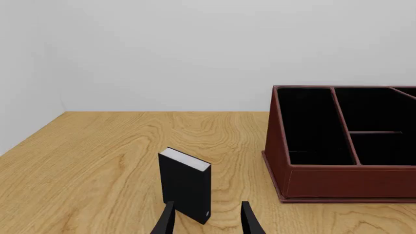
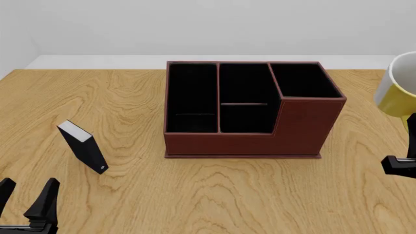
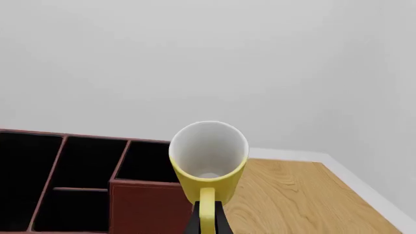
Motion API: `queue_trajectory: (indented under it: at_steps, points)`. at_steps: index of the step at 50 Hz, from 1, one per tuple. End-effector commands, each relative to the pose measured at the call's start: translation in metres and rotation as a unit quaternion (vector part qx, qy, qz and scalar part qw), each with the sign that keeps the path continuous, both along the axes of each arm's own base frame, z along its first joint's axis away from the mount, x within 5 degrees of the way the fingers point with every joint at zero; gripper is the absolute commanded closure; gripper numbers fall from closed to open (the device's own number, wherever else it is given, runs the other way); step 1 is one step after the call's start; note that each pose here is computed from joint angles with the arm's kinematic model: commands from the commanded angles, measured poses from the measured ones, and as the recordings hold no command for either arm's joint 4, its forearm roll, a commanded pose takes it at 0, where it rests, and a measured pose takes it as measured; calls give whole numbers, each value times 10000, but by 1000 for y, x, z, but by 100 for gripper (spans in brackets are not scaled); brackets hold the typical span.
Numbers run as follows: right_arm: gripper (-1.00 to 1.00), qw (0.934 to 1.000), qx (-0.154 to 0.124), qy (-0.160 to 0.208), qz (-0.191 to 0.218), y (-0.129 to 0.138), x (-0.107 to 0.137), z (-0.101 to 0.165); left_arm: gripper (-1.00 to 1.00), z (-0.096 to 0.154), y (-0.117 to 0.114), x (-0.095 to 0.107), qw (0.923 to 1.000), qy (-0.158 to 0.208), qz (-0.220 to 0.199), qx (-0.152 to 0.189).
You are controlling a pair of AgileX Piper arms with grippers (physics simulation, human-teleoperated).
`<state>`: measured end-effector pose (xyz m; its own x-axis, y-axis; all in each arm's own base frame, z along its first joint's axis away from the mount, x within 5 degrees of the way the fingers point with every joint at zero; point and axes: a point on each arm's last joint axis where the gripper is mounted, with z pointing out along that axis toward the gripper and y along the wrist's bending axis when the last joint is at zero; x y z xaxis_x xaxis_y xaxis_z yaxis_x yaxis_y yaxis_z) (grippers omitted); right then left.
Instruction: Pick up the yellow and white mug and place it to the right of the caddy.
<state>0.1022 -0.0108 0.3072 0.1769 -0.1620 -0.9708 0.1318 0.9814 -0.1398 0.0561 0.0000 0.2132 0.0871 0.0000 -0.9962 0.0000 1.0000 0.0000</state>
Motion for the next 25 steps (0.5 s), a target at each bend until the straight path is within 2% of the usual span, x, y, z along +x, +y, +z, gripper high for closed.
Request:
queue_trajectory:
  at_steps: [1, 25]
  points:
    - [100, 9998, 109, 18, -157, -4, 6, -3, -100, 0, 0, 0, 10000, 0, 0, 0]
    - [100, 9985, 289, 207, -411, -15, 25, -20, -100, 0, 0, 0, 10000, 0, 0, 0]
